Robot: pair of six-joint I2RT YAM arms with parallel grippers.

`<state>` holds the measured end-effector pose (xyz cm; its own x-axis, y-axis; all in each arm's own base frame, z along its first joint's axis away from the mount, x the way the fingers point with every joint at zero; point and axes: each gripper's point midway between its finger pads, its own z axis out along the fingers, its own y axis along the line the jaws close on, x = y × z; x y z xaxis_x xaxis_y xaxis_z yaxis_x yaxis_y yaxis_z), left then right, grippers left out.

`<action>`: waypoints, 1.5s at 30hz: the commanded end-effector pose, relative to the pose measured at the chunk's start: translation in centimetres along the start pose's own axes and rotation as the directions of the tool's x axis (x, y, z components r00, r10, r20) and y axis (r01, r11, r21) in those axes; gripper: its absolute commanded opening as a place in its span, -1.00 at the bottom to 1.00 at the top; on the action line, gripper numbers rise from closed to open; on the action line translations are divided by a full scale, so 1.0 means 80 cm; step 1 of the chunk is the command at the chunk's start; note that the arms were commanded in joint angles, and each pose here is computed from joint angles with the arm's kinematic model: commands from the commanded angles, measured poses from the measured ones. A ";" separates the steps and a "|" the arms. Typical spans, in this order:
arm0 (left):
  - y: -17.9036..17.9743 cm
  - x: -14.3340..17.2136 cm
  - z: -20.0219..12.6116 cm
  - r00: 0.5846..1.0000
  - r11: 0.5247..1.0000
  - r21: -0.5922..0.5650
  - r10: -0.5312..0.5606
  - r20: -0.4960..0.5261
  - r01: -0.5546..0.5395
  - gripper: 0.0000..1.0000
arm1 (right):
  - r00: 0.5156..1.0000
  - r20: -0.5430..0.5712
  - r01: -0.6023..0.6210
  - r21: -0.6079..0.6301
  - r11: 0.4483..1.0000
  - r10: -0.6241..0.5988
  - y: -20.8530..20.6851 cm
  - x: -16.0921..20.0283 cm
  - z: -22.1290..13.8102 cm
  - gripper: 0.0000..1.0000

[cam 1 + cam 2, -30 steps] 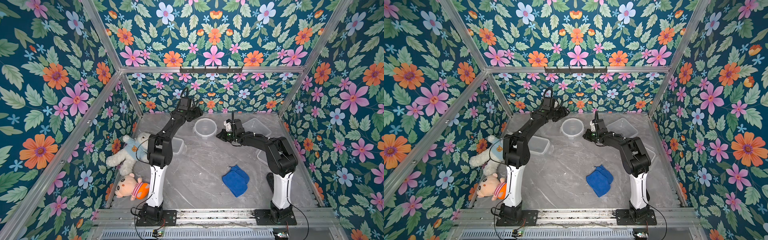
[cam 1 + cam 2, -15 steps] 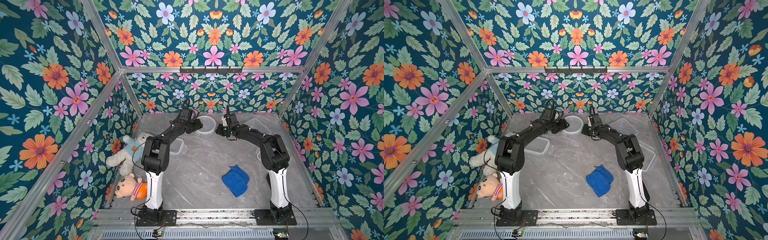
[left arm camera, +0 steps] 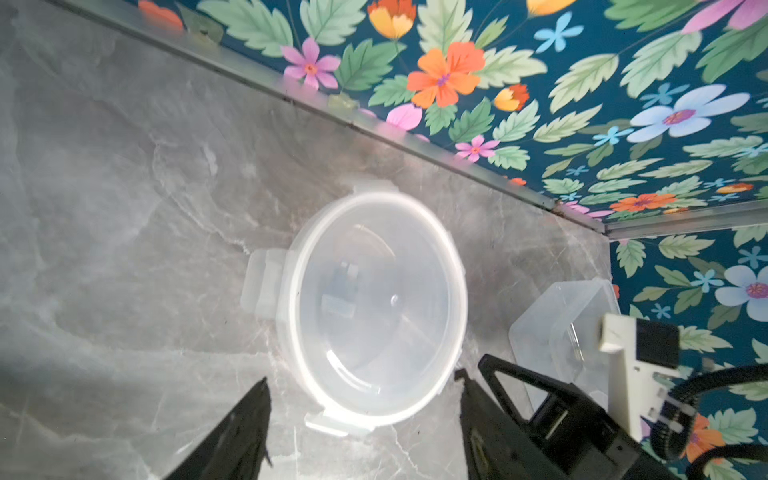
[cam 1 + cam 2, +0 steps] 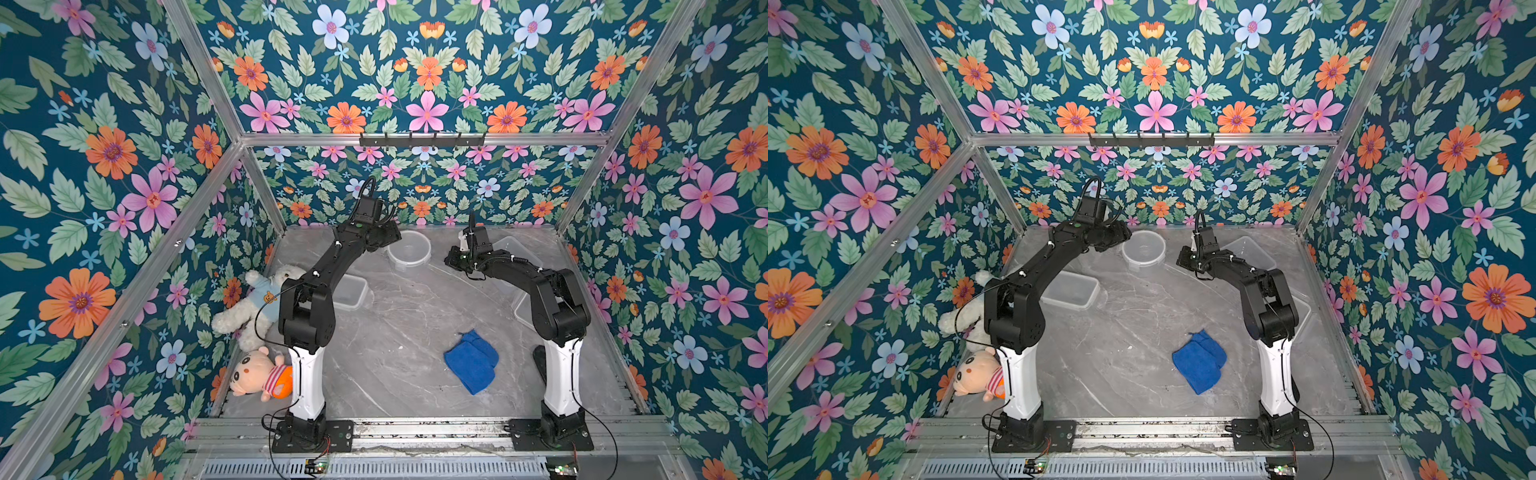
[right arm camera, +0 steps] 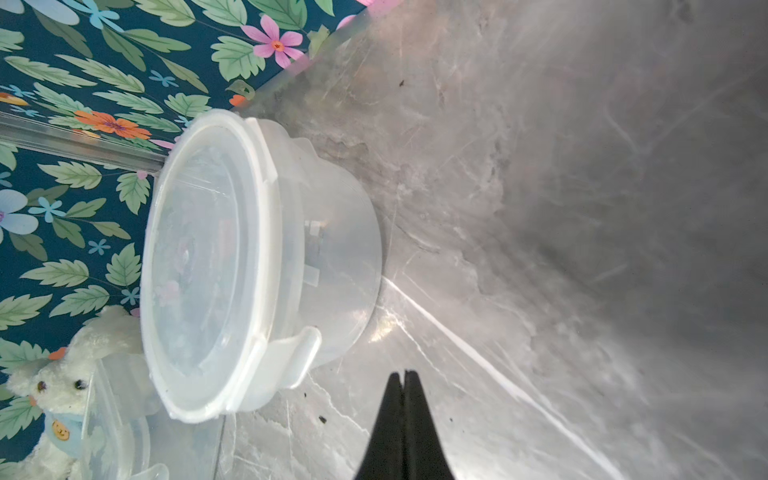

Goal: Wipe the insides of the lunch boxes
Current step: Adjust the lunch box at the center of the board.

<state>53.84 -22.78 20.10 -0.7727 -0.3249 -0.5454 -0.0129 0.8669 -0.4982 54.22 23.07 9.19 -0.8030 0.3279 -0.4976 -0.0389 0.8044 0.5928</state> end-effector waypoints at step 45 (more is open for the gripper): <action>0.104 0.097 0.115 0.967 0.988 -0.062 -0.149 -0.205 0.139 0.32 | 0.976 -0.093 -0.210 -0.623 0.753 0.195 0.114 -0.004 0.063 0.04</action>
<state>57.80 -23.09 11.86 -0.7771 -0.3722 -0.5075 0.0157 0.7947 -0.6068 57.17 32.23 10.08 -0.8460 0.4261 -0.3205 -0.2065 0.2925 0.9337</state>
